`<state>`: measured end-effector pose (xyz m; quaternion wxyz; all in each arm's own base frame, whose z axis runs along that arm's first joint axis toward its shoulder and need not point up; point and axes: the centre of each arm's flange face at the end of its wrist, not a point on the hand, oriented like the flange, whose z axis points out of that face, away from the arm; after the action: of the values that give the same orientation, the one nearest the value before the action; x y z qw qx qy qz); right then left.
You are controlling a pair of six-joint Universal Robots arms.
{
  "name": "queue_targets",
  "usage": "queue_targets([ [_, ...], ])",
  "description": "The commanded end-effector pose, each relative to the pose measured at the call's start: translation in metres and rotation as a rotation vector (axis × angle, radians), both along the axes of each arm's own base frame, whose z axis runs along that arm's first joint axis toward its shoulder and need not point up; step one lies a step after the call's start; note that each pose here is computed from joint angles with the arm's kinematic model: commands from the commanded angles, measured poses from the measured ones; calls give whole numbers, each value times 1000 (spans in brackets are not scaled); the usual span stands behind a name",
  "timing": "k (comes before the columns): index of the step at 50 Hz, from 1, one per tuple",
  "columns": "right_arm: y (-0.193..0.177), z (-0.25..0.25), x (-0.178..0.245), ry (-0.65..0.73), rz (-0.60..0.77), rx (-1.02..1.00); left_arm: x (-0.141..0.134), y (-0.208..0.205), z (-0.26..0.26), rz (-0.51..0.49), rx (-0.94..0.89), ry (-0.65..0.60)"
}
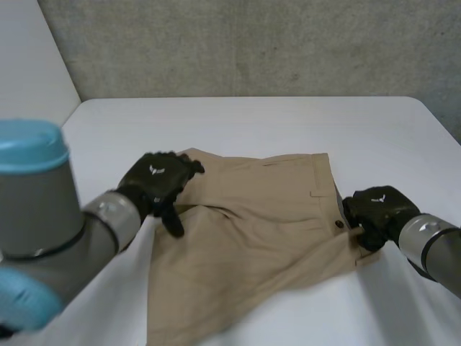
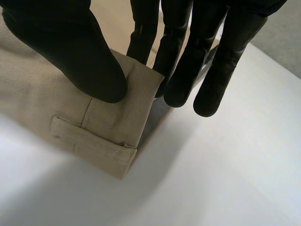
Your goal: Fold the shorts.
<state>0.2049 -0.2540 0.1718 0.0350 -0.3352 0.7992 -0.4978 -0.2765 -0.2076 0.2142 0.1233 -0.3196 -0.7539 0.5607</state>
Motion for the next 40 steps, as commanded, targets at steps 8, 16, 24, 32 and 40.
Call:
queue_targets([
  [8, -17, 0, 14, -114, -39, -26, 26, 81, -26, 78, 188, -46],
  [16, -20, -1, 9, -104, -74, -39, 31, 91, -35, 117, 225, -72],
  [24, -20, -4, 9, -94, -87, -49, 35, 98, -36, 149, 317, -51],
  [32, -20, -4, 9, -94, -87, -51, 35, 100, -39, 160, 351, -40],
  [40, -18, -6, 9, -93, -88, -45, 34, 102, -57, 160, 405, -95],
])
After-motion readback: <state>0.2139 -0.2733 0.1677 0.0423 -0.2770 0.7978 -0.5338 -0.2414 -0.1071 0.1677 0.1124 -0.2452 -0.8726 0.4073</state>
